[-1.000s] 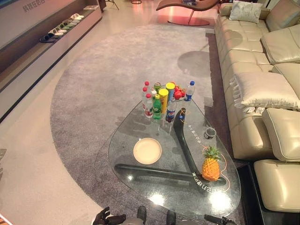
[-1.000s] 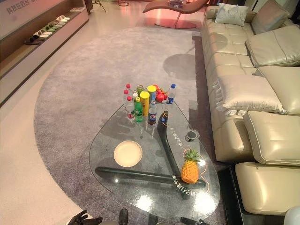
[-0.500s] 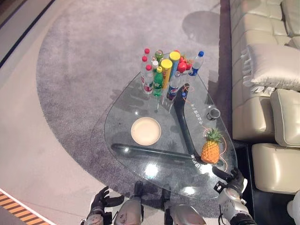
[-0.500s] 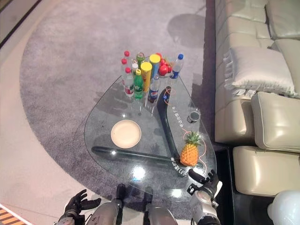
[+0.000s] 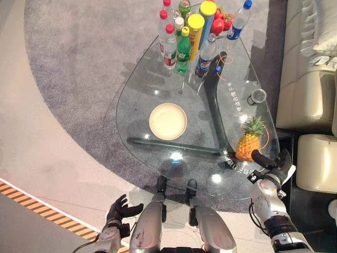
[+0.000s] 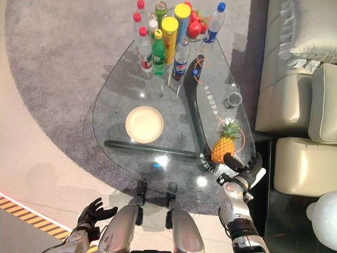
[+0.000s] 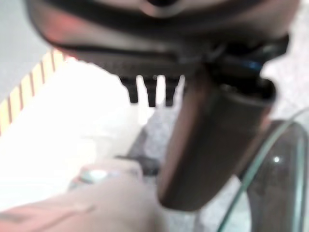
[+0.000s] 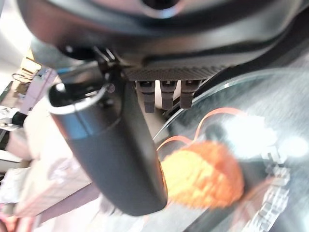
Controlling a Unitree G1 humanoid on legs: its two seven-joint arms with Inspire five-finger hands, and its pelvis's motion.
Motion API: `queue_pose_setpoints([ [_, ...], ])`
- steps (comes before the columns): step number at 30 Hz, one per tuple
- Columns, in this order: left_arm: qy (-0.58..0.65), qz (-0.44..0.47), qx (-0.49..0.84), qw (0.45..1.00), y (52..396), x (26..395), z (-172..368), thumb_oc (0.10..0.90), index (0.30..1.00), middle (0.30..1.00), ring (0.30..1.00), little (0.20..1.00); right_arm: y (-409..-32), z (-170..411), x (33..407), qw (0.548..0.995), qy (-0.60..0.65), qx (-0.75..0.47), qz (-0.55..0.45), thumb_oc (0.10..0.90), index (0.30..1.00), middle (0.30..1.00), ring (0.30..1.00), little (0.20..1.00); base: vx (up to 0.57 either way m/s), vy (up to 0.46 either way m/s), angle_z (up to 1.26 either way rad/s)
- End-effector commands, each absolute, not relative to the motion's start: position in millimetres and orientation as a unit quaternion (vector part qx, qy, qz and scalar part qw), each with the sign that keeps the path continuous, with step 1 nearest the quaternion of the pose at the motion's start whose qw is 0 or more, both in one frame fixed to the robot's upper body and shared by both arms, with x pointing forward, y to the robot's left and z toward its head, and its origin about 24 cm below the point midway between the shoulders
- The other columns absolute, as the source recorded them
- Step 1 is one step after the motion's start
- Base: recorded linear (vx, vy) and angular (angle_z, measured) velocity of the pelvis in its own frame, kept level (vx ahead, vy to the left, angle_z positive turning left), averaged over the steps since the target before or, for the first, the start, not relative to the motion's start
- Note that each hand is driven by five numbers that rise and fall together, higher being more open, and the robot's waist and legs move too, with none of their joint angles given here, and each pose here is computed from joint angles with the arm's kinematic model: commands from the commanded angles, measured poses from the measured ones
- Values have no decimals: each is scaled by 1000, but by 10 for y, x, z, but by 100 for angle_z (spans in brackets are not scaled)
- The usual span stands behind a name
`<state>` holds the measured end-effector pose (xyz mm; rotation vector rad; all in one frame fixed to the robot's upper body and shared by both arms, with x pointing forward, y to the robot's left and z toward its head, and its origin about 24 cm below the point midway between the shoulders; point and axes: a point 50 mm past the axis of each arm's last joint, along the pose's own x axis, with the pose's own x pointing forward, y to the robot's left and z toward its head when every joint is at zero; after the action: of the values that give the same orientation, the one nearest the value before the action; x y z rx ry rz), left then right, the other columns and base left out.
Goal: Pick up the fruit to the plate
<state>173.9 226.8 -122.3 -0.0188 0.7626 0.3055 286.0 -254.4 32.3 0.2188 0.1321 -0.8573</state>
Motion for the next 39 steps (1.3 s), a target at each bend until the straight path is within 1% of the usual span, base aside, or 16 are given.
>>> queue_pose_setpoints([
  [1, 360, 174, -19, 916, 2324, 1659, -1220, 800, 900, 900, 900, 900, -2733, 885, 2901, 894, -58, 79, -437, 800, 900, 900, 900, 900, 14, 42, 3],
  [9, 353, 180, -37, 918, 2300, 1741, -1182, 800, 900, 900, 900, 900, -2709, 1088, 3040, 884, -64, 50, -461, 800, 900, 900, 900, 900, 4, 34, 2],
  [18, 344, 175, -50, 921, 2250, 1834, -1138, 800, 900, 900, 900, 900, -2803, 1090, 3138, 866, -27, 19, -500, 800, 900, 900, 900, 900, 2, 12, 0],
  [30, 333, 168, -81, 924, 2165, 1937, -1073, 800, 900, 900, 900, 900, -2822, 1267, 3266, 872, -41, -5, -487, 800, 900, 900, 900, 900, 9, 24, -1],
  [39, 333, 164, -94, 924, 2161, 1984, -1047, 800, 900, 900, 900, 900, -2862, 1321, 3363, 881, -33, 28, -472, 800, 900, 900, 900, 900, 2, 2, 1],
])
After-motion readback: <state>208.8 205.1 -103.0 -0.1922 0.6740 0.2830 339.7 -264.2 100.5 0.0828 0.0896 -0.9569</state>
